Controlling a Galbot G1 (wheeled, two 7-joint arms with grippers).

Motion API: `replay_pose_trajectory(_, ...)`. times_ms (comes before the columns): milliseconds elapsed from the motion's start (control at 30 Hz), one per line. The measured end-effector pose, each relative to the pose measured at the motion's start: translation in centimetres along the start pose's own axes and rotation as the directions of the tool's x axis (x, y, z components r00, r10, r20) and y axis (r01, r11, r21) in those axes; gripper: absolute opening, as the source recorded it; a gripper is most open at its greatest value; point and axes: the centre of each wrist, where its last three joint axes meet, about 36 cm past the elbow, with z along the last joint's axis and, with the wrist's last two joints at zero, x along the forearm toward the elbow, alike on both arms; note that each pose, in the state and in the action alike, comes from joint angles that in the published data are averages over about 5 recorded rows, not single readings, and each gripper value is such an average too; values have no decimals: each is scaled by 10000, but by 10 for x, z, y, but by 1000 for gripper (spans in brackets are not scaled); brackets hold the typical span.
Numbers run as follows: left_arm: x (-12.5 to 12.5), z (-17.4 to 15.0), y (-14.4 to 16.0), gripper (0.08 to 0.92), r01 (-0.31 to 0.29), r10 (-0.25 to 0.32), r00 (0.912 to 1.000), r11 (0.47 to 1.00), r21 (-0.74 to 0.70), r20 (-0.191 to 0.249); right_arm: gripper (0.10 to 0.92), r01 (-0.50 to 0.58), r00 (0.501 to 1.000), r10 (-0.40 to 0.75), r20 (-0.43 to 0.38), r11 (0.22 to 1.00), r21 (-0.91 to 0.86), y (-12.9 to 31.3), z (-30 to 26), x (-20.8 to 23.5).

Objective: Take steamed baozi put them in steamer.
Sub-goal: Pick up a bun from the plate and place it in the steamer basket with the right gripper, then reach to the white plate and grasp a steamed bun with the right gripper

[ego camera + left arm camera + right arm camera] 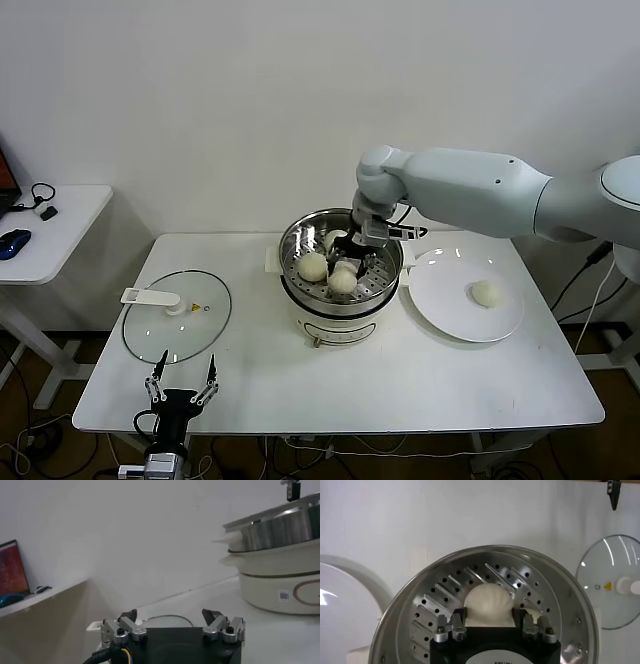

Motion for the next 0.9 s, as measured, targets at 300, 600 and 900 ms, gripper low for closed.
replay_pose_trajectory(300, -2, 0, -1, 823, -21, 21, 10000, 10000, 21, 23, 758, 60, 9999, -60, 136, 10000, -7, -3, -3, 8)
replay_pose_trajectory(600, -2, -4, 0, 823, -27, 27, 10000, 10000, 13, 78, 822, 281, 9995, -278, 150, 9994, -184, 2, 1, 35)
replay_pose_trajectory(900, -2, -7, -1, 823, -61, 61, 9999, 10000, 29, 120, 823, 871, 9960, -893, -53, 9814, -1714, 38, 19, 79)
